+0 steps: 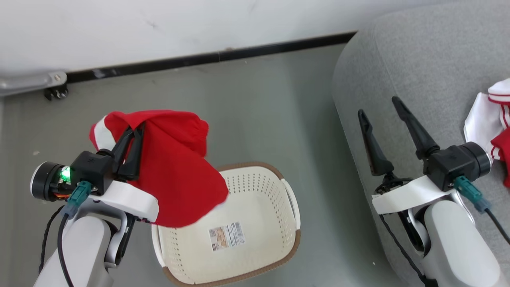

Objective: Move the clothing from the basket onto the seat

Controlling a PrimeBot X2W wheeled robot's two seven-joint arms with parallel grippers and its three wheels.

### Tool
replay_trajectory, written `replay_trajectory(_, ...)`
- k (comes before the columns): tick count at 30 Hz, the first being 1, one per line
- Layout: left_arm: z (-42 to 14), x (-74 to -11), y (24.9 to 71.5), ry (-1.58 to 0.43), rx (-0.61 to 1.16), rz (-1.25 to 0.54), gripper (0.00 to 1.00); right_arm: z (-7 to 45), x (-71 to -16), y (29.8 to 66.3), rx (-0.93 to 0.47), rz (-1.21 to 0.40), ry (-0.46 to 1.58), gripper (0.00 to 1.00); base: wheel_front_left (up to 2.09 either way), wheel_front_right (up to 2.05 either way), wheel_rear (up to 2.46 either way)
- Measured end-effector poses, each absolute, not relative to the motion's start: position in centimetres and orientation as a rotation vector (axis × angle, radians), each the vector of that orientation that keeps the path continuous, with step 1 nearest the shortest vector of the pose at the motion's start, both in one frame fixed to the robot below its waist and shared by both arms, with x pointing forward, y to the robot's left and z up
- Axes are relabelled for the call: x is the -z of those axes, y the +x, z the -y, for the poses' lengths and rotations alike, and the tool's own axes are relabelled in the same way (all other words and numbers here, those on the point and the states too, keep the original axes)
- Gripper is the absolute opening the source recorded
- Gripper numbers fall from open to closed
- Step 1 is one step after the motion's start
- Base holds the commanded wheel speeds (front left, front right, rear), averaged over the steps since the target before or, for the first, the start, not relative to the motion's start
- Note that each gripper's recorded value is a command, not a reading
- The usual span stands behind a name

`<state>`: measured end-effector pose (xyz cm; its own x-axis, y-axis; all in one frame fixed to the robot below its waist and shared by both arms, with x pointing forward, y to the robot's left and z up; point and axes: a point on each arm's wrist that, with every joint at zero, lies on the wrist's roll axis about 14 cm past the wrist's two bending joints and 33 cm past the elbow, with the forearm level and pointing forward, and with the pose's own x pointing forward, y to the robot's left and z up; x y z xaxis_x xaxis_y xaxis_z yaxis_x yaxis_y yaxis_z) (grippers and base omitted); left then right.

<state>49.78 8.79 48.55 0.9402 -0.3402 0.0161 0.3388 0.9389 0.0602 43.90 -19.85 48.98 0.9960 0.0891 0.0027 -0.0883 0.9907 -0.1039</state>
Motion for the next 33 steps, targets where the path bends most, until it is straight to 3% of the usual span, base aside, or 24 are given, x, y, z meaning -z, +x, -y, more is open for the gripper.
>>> replay_trajectory(33,-7.9,-59.9,42.8,0.040,0.499,0.205,0.00,12.4,-50.4,38.2,-0.379,-0.018,-0.142,1.00,0.00,0.00,0.00)
